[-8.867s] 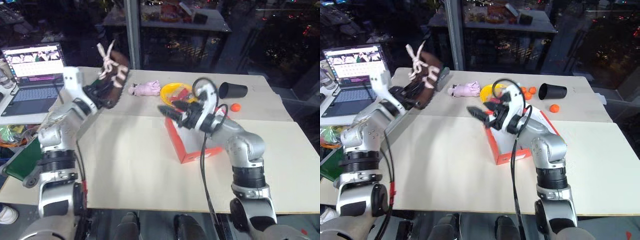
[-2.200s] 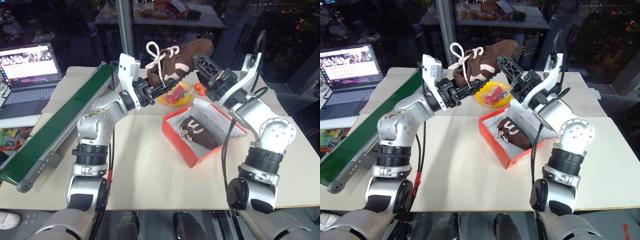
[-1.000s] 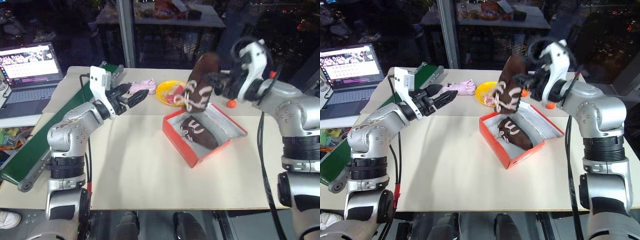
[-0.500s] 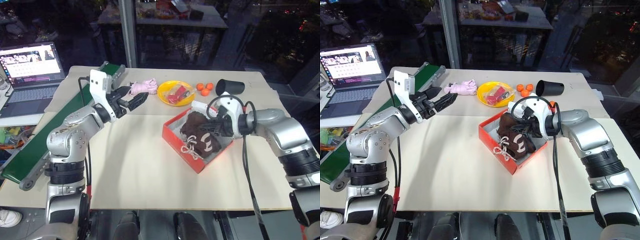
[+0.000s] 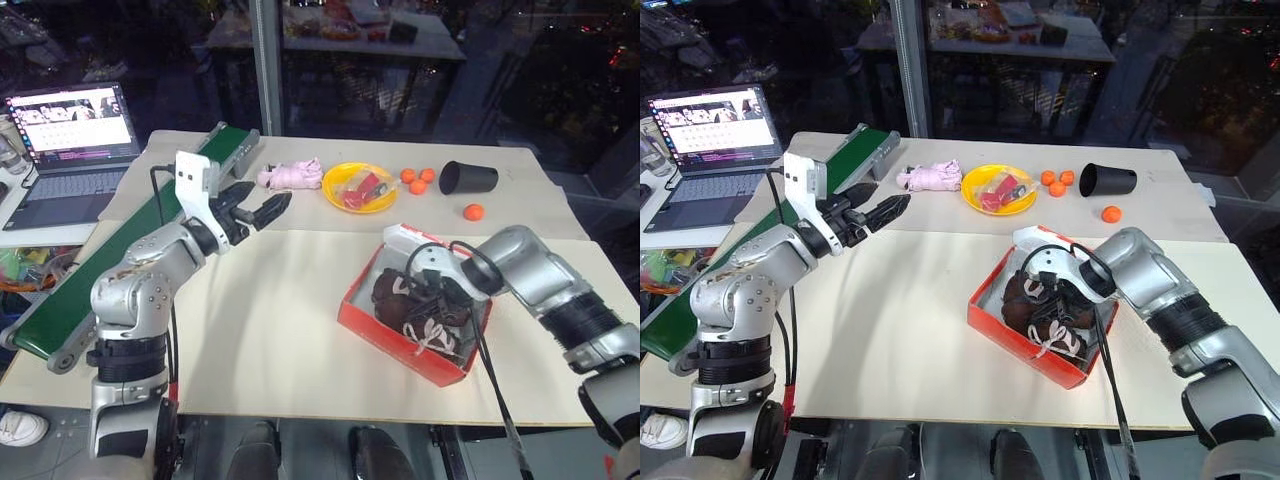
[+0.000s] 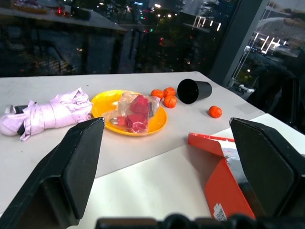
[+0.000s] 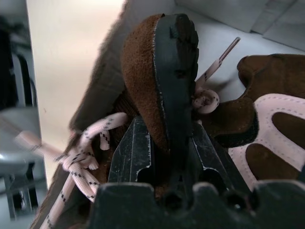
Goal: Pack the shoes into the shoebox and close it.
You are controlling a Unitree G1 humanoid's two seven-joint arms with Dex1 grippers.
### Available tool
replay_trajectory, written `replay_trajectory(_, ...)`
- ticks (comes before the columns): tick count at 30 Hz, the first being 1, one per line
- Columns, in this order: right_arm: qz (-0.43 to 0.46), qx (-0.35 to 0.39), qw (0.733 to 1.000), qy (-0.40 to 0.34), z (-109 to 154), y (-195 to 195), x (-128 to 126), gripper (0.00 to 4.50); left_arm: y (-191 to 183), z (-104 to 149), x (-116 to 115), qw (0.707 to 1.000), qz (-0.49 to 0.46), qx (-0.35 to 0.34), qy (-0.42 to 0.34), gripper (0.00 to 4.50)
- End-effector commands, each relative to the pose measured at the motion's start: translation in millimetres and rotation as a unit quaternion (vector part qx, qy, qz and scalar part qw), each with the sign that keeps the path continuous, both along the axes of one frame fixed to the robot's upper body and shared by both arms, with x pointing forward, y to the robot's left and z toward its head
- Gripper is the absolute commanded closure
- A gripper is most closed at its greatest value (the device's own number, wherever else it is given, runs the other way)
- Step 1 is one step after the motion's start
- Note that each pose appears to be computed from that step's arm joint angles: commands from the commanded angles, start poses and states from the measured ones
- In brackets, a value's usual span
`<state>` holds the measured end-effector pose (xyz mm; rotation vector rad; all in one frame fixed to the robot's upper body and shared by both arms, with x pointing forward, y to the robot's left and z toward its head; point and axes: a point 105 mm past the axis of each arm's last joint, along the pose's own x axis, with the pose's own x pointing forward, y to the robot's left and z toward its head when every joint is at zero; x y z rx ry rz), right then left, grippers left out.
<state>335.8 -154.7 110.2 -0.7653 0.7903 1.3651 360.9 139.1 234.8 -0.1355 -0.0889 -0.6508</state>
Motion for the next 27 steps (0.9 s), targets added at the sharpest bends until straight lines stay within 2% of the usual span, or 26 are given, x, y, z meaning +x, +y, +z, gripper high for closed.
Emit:
replay_trajectory(1,-0.029,-0.043,0.999,-0.016,-34.4,6.9,19.4,4.12,-1.7,13.3,-8.5,1.000,-0.002,-0.006,-0.029,0.00)
replay_trajectory(4,-0.054,-0.037,0.997,-0.040,-45.9,21.5,34.7,4.12,-2.5,11.4,-10.1,1.000,0.000,-0.004,-0.028,0.00)
replay_trajectory(6,-0.073,-0.020,0.996,-0.052,-48.0,32.2,42.7,3.14,-3.3,9.9,-11.7,1.000,-0.001,0.000,-0.027,0.00)
replay_trajectory(7,-0.086,-0.004,0.995,-0.060,-45.3,39.2,47.5,2.92,-4.1,7.5,-13.4,1.000,-0.006,0.007,-0.023,0.00)
replay_trajectory(8,-0.094,0.008,0.993,-0.065,-43.3,43.6,50.8,2.43,-4.7,5.7,-14.5,1.000,-0.010,0.013,-0.021,0.00)
replay_trajectory(9,-0.101,0.019,0.992,-0.071,-39.4,46.7,53.9,2.32,-5.2,3.7,-15.6,1.000,-0.014,0.020,-0.018,0.00)
replay_trajectory(12,-0.118,0.052,0.989,-0.077,-25.2,51.0,59.0,1.23,-6.8,-0.2,-18.6,0.999,-0.026,0.029,-0.011,0.00)
replay_trajectory(15,-0.144,0.123,0.978,-0.082,15.2,56.4,61.7,0.18,-13.6,-12.1,-21.9,0.996,-0.057,0.063,0.008,0.00)
replay_trajectory(17,-0.169,0.171,0.966,-0.093,45.2,57.6,61.9,0.07,-17.7,-17.4,-21.4,0.994,-0.074,0.080,0.015,0.00)
replay_trajectory(19,-0.192,0.194,0.957,-0.095,60.7,56.6,60.2,0.07,-19.0,-19.1,-20.1,0.993,-0.081,0.085,0.018,0.00)
replay_trajectory(23,-0.250,0.268,0.924,-0.106,111.8,37.9,47.9,0.07,-28.3,-22.3,-14.1,0.989,-0.109,0.103,0.019,0.00)
replay_trajectory(25,-0.268,0.282,0.915,-0.110,125.4,26.4,38.8,0.07,-32.8,-23.0,-11.8,0.987,-0.122,0.107,0.019,0.00)
replay_trajectory(27,-0.277,0.259,0.915,-0.134,129.1,6.9,27.5,0.07,-38.7,-24.4,-11.9,0.983,-0.144,0.114,0.020,0.00)
